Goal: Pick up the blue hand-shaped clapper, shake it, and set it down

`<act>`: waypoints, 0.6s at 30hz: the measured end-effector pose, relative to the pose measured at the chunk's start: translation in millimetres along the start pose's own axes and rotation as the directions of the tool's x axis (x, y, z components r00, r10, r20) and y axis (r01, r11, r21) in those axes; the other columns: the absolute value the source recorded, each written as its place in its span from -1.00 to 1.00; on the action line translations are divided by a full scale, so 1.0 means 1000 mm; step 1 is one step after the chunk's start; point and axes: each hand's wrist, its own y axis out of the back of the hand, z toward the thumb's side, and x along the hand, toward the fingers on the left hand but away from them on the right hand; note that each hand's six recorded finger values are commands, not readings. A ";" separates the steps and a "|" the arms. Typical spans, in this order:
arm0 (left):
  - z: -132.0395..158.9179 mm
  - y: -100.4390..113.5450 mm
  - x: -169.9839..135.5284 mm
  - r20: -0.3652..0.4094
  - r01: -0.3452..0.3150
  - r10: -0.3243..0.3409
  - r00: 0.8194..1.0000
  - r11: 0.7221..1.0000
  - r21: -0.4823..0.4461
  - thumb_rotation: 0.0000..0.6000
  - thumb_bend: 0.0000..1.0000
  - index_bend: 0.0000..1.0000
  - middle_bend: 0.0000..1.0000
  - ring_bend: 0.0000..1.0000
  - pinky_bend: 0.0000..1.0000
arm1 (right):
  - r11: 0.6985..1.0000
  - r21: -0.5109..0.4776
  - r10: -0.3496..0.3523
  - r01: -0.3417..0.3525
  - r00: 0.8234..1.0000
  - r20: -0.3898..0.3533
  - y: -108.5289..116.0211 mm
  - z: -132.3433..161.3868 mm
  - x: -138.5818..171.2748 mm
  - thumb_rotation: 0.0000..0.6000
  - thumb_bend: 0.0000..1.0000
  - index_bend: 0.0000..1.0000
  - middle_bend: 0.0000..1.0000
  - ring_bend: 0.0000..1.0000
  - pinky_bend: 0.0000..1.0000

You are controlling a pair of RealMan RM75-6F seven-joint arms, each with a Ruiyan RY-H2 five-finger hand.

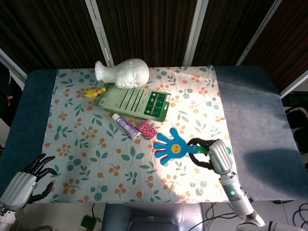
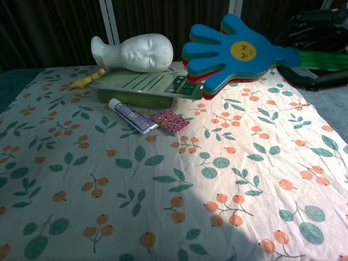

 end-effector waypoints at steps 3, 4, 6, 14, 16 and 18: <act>0.001 0.000 0.000 0.001 0.002 -0.002 1.000 1.000 0.002 1.00 -0.13 -0.18 -0.74 -0.90 -0.47 | 0.987 -0.155 -0.048 0.047 0.999 0.000 0.009 0.000 0.003 1.00 0.67 0.62 0.53 0.80 1.00; 0.001 -0.001 0.000 0.001 0.002 -0.002 1.000 1.000 0.003 1.00 -0.13 -0.18 -0.74 -0.90 -0.47 | 0.976 -0.208 -0.062 0.062 0.998 0.004 0.011 -0.001 0.004 1.00 0.70 0.62 0.53 0.80 1.00; 0.000 -0.001 0.000 0.000 0.003 -0.003 1.000 1.000 0.003 1.00 -0.13 -0.18 -0.74 -0.90 -0.47 | 0.938 -0.334 -0.093 0.096 0.995 0.023 0.017 -0.005 0.006 1.00 0.72 0.63 0.53 0.80 1.00; 0.001 -0.002 0.001 -0.001 0.006 -0.006 1.000 1.000 0.006 1.00 -0.14 -0.18 -0.74 -0.90 -0.47 | 0.706 -0.679 -0.108 0.202 0.978 0.178 0.027 -0.035 0.012 1.00 0.75 0.64 0.53 0.80 1.00; 0.001 -0.002 0.001 -0.002 0.007 -0.007 1.000 1.000 0.007 1.00 -0.14 -0.18 -0.74 -0.90 -0.47 | 0.679 -0.700 -0.093 0.224 0.971 0.221 0.027 -0.044 0.013 1.00 0.75 0.64 0.53 0.80 1.00; 0.000 -0.002 0.001 -0.002 0.008 -0.008 1.000 1.000 0.007 1.00 -0.13 -0.18 -0.74 -0.90 -0.47 | 0.677 -0.701 -0.082 0.224 0.969 0.231 0.026 -0.046 0.013 1.00 0.75 0.64 0.53 0.80 1.00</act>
